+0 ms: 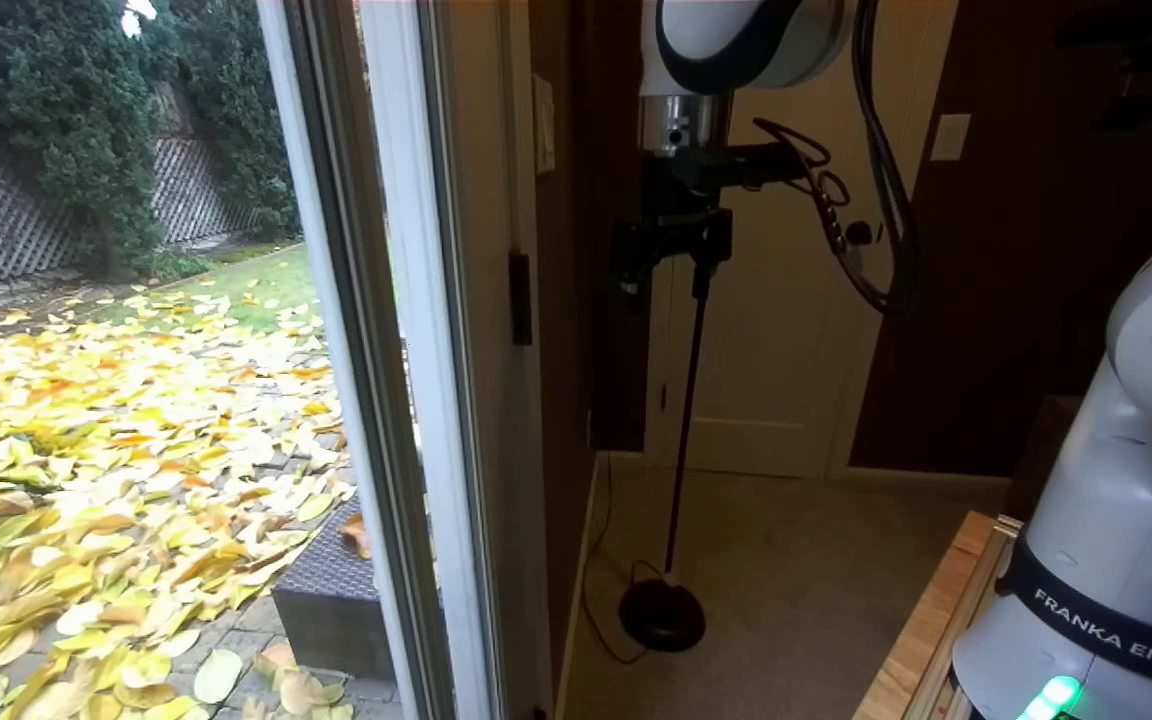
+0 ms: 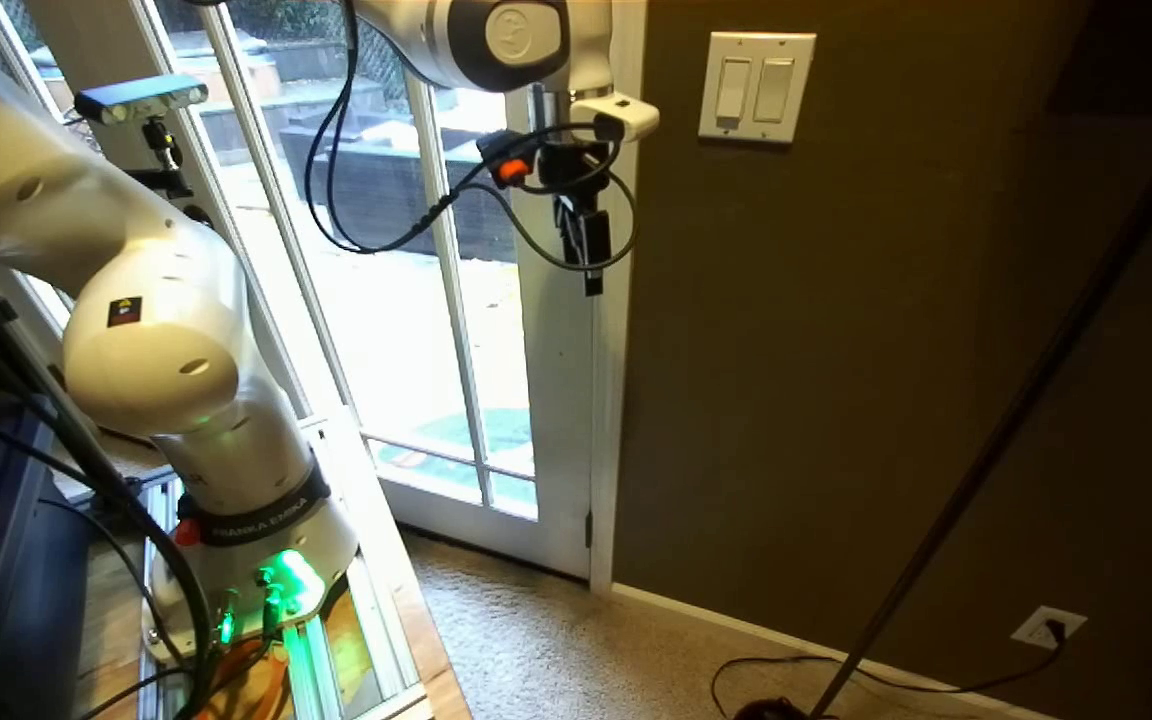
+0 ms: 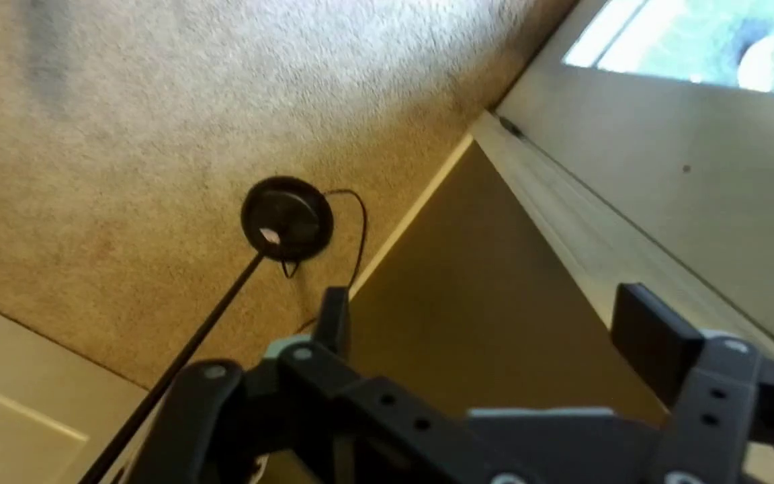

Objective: Move the lamp backwards

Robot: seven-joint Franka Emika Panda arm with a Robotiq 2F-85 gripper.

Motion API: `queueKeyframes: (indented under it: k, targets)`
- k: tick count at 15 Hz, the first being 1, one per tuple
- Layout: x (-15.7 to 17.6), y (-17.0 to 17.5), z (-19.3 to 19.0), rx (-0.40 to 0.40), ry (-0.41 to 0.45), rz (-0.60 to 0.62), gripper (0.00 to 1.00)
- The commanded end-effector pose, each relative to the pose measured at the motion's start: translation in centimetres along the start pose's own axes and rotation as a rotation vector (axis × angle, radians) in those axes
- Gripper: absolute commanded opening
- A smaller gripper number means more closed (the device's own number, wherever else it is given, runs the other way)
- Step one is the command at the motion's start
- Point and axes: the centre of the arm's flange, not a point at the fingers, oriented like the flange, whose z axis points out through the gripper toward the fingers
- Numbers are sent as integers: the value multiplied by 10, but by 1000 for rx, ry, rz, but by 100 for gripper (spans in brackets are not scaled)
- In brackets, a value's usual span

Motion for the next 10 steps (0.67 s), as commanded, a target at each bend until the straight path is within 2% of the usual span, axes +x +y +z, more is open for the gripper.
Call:
queueKeyframes:
  k: [1,6,10]
  targets:
    - [41,20,-21,79,161,98,100]
    - [82,78,-51,61,410,275,100]
    - [106,111,-57,-3,569,420,100]
